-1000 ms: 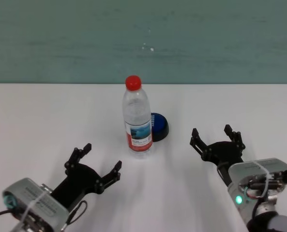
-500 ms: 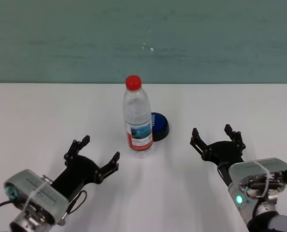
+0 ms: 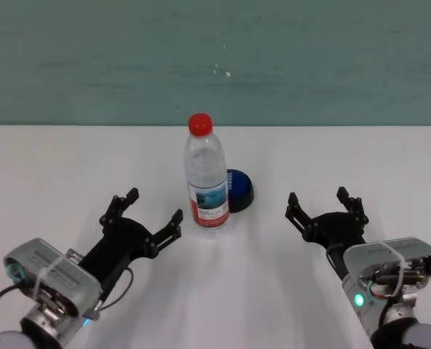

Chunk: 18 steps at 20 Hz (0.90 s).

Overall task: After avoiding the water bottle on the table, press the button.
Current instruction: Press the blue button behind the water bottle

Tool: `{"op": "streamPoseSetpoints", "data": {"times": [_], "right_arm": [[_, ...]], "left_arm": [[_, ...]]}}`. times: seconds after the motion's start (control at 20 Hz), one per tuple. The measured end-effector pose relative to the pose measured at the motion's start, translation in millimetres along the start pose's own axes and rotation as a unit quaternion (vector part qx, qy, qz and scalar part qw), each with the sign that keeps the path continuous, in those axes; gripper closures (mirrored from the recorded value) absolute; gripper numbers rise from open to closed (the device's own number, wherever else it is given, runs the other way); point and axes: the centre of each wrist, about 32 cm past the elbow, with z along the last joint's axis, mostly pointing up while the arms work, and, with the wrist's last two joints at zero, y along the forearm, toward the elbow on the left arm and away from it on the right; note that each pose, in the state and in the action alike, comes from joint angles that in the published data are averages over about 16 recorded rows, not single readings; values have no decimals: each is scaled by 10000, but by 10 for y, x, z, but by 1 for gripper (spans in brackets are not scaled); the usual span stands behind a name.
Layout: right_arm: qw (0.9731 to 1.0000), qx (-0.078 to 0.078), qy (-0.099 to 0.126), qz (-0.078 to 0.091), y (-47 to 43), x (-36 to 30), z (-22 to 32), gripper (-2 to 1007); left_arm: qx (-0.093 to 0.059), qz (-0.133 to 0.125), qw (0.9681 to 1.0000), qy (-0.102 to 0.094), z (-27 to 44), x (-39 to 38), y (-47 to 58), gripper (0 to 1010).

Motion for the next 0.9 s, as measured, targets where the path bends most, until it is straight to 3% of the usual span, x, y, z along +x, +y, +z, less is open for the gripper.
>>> {"op": "streamPoseSetpoints", "data": {"times": [0.6, 0.9], "right_arm": [[10000, 0, 0, 0, 0, 0, 0, 2], [10000, 0, 0, 0, 0, 0, 0, 2]], "left_arm": [[-41, 6, 10000, 68, -4, 8, -23, 10], [-60, -50, 10000, 31, 28, 32, 28, 10]]}}
